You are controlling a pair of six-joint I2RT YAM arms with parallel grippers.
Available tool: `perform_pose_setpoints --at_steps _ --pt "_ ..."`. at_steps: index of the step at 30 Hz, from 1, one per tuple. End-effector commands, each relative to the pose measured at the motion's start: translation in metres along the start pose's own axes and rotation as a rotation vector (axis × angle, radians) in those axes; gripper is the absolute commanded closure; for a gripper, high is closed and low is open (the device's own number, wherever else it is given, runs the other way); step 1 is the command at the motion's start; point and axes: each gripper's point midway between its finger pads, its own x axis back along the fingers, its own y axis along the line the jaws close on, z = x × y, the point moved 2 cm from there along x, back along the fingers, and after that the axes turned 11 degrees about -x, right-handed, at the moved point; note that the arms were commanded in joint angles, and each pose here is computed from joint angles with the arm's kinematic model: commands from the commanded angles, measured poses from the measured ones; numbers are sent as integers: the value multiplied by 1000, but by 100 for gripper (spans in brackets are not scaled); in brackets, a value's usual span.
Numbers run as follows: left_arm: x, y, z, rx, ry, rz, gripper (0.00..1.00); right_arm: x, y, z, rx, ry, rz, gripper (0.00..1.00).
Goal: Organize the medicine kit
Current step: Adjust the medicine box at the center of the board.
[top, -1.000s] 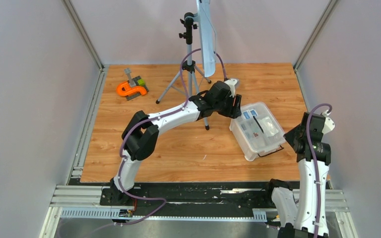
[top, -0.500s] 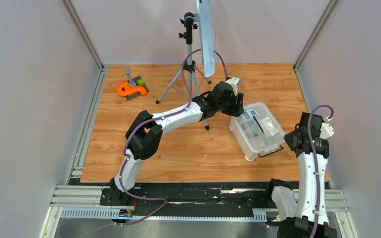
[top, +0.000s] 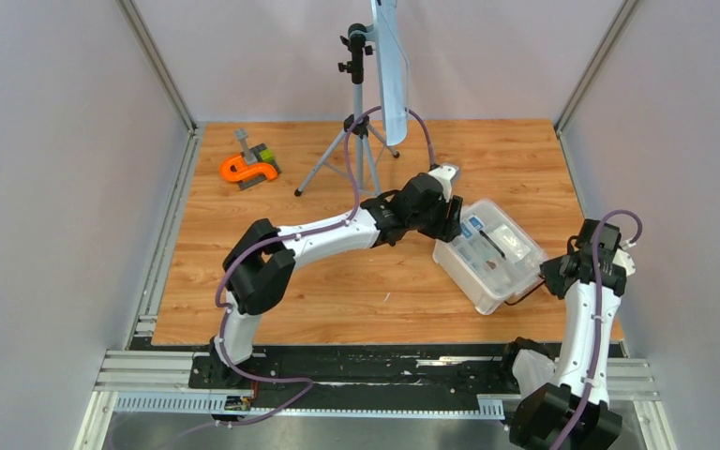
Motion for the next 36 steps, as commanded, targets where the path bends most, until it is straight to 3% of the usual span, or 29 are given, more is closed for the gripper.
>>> perform_pose_setpoints --at_steps 1,10,17,23,30,36 --pt "29 2 119 -70 418 -14 38 0 24 12 -4 96 -117 79" --pt "60 -15 149 -116 509 -1 38 -18 66 12 83 202 -214 84" --pt "70 -28 127 -174 487 16 37 -35 98 -9 180 208 -209 81" --pt "87 -21 106 -217 461 -46 37 -25 82 -46 140 80 -166 65" --pt "106 -25 69 -244 366 -55 36 -11 53 -39 75 34 -193 64" --pt "97 -27 53 -284 351 -63 36 -4 54 -34 104 38 -244 64"
